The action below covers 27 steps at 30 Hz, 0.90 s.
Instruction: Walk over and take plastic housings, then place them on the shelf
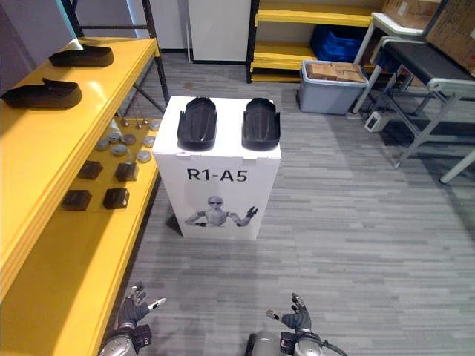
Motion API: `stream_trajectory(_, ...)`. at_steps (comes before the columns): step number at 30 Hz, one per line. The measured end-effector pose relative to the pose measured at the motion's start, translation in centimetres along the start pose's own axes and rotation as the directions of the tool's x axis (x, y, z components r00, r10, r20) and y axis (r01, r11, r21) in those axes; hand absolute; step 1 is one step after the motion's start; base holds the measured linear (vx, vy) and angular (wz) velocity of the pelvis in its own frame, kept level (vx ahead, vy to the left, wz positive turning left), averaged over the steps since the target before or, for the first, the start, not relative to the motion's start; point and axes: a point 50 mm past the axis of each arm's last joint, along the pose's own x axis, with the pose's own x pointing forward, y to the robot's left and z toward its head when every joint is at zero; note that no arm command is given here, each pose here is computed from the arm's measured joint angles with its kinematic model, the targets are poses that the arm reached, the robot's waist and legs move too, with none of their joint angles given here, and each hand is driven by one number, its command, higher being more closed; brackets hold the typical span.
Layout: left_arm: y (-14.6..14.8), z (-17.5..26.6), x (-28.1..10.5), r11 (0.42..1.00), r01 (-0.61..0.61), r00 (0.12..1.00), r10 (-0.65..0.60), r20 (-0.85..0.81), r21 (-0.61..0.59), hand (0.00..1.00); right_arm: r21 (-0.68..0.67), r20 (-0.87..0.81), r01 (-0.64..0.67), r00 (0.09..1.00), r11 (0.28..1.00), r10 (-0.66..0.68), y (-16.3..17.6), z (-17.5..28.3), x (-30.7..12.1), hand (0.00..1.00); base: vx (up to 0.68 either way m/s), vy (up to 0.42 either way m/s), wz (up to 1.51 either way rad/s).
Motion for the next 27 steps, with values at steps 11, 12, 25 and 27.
stream_trajectory(11, -2.8, -0.7, -0.2, 0.997, 0.056, 0.998, -0.058, -0.033, -0.059, 0.00, 0.015, 0.024, 0.012, 1.000, 1.000, -0.013, -0.2, 0.3, -0.4, 0.00, 0.45, -0.197, 0.25)
stream_trajectory(12, -2.8, -0.7, -0.2, 0.997, 0.055, 0.998, -0.057, -0.034, -0.059, 0.00, 0.023, 0.024, 0.024, 0.999, 0.999, -0.025, -0.5, 0.4, -0.3, 0.00, 0.22, 0.061, -0.08)
stream_trajectory(25, 0.0, -3.1, -0.7, 0.999, 0.010, 0.991, -0.004, -0.131, 0.045, 0.00, 0.054, -0.052, 0.075, 0.996, 0.996, -0.072, -1.1, -1.9, -1.2, 0.00, 0.13, 0.158, -0.21)
stream_trajectory(27, 0.6, -3.2, -0.8, 0.998, 0.002, 0.990, 0.007, -0.139, 0.059, 0.00, 0.056, -0.027, 0.095, 0.995, 0.994, -0.093, -1.6, -1.2, -1.1, 0.00, 0.06, 0.062, -0.15)
